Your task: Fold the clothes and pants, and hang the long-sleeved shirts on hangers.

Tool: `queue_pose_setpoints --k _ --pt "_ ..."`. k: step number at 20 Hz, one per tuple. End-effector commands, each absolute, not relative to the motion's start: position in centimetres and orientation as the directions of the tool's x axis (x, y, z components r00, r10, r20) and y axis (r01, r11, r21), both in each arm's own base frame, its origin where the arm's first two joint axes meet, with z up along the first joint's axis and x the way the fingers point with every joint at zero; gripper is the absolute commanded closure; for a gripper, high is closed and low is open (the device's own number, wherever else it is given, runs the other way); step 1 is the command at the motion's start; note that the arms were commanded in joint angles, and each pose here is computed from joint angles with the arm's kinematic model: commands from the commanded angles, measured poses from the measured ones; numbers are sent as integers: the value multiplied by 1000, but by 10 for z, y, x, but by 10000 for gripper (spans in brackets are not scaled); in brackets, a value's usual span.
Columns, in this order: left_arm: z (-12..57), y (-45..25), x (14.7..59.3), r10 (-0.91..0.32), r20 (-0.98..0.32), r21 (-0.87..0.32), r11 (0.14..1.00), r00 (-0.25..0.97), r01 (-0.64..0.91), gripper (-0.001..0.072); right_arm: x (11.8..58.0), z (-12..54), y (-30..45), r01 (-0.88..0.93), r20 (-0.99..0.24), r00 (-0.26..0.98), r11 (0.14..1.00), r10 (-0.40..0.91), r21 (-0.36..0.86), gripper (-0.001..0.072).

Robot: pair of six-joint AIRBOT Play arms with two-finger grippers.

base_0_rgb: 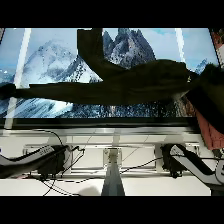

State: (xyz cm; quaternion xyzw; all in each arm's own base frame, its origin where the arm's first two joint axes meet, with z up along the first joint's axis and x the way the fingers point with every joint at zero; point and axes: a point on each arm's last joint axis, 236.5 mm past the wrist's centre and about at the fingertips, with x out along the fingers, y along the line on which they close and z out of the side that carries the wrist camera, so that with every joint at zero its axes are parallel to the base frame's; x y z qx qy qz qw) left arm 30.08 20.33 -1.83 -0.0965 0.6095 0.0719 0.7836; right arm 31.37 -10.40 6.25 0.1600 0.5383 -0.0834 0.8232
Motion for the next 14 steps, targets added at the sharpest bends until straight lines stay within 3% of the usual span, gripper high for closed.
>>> queue_pose_setpoints --k 1,5,14 --pt "-51 226 252 26 -995 2 969 96 -248 689 241 -13 -77 317 -971 223 936 83 153 681" --pt "-51 232 254 36 -994 8 966 106 -257 690 200 -51 -57 334 -984 82 926 156 174 680" --pt "46 281 323 221 -902 112 950 371 -293 690 194 -54 -70 322 -993 58 940 99 112 680"
